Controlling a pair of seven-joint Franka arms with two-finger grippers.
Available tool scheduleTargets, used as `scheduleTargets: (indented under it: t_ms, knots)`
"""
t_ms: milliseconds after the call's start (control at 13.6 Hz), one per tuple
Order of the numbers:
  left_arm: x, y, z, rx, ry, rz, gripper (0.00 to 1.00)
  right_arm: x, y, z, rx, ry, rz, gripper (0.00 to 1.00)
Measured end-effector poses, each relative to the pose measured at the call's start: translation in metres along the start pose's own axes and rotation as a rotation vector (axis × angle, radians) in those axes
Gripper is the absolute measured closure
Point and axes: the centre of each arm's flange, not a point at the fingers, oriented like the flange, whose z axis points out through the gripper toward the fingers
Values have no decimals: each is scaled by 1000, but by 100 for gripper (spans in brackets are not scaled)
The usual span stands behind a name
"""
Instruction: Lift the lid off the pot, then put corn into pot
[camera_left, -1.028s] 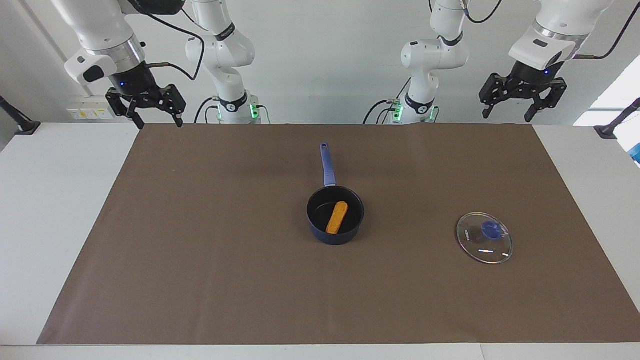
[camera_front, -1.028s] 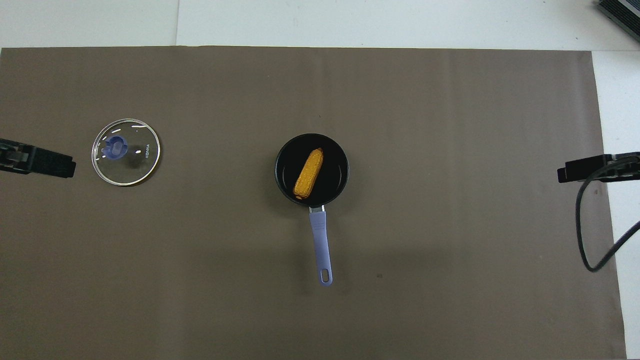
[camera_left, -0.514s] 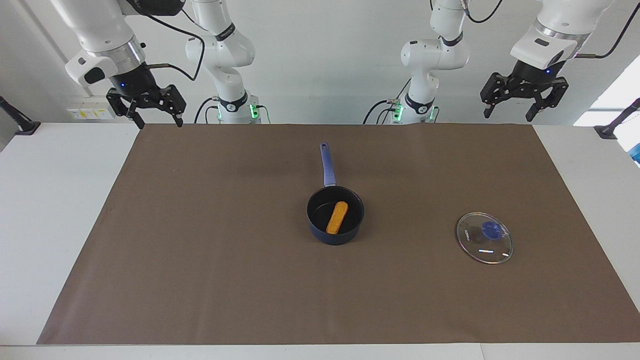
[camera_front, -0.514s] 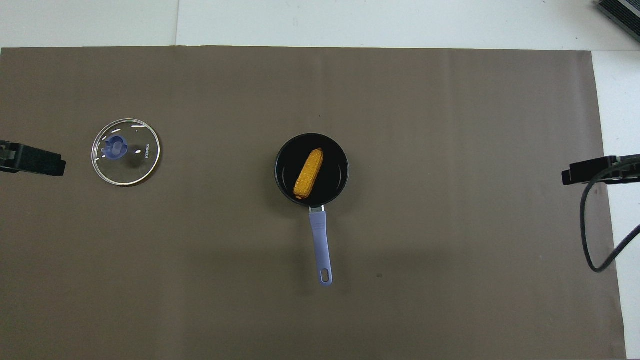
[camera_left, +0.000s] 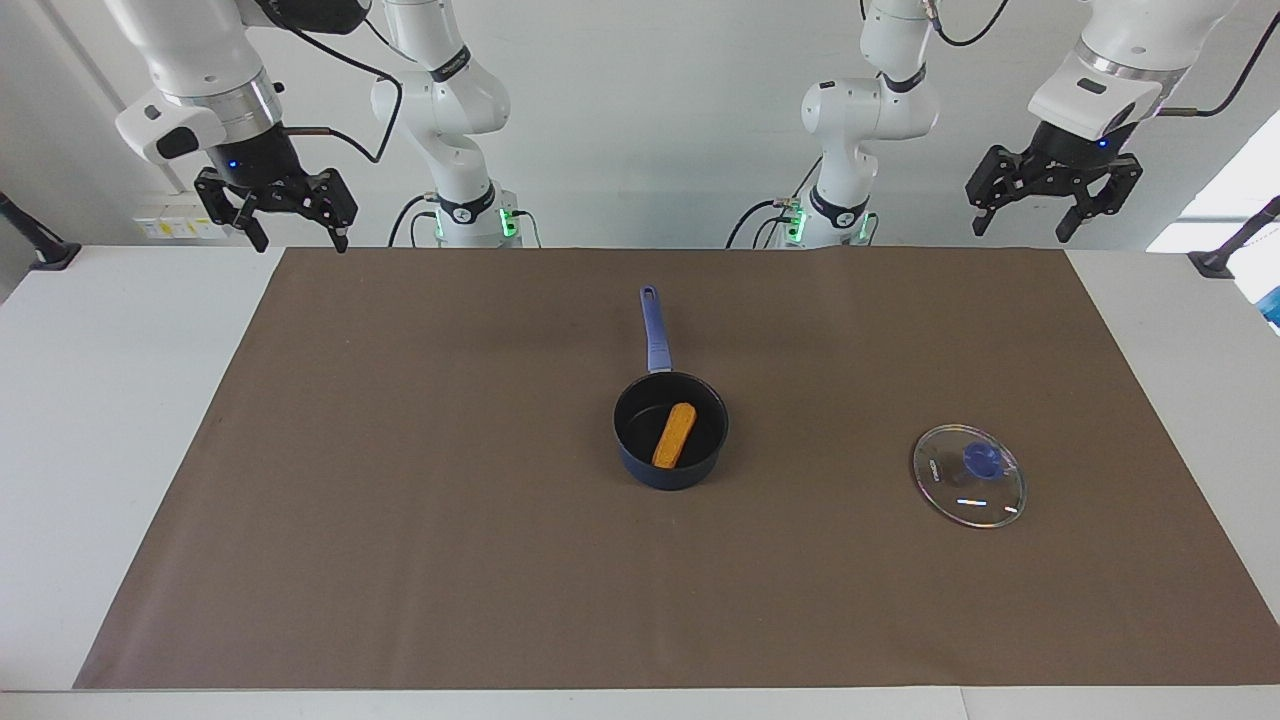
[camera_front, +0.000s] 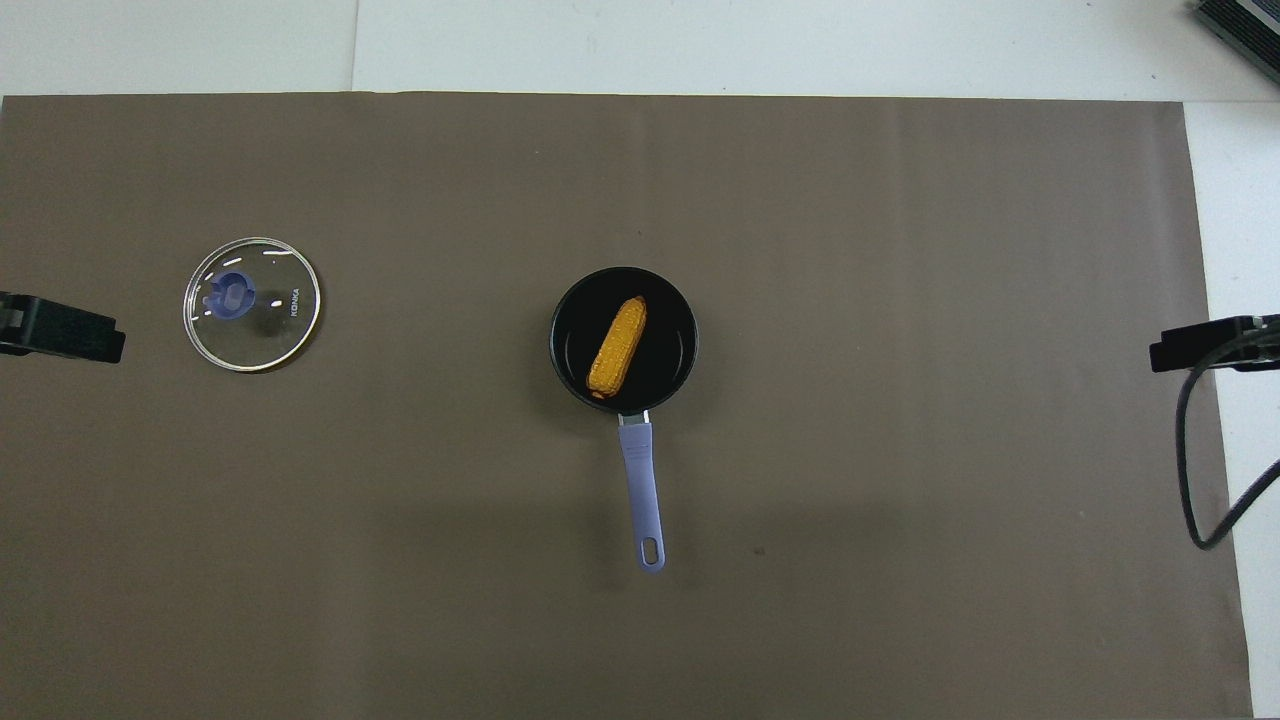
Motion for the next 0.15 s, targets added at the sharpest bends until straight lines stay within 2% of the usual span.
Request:
scheduleTargets:
  t_ms: [147]
  knots:
    - [-1,-3,1,-1,-8,-6,0,-4,-3,-1,2,-16,-5,0]
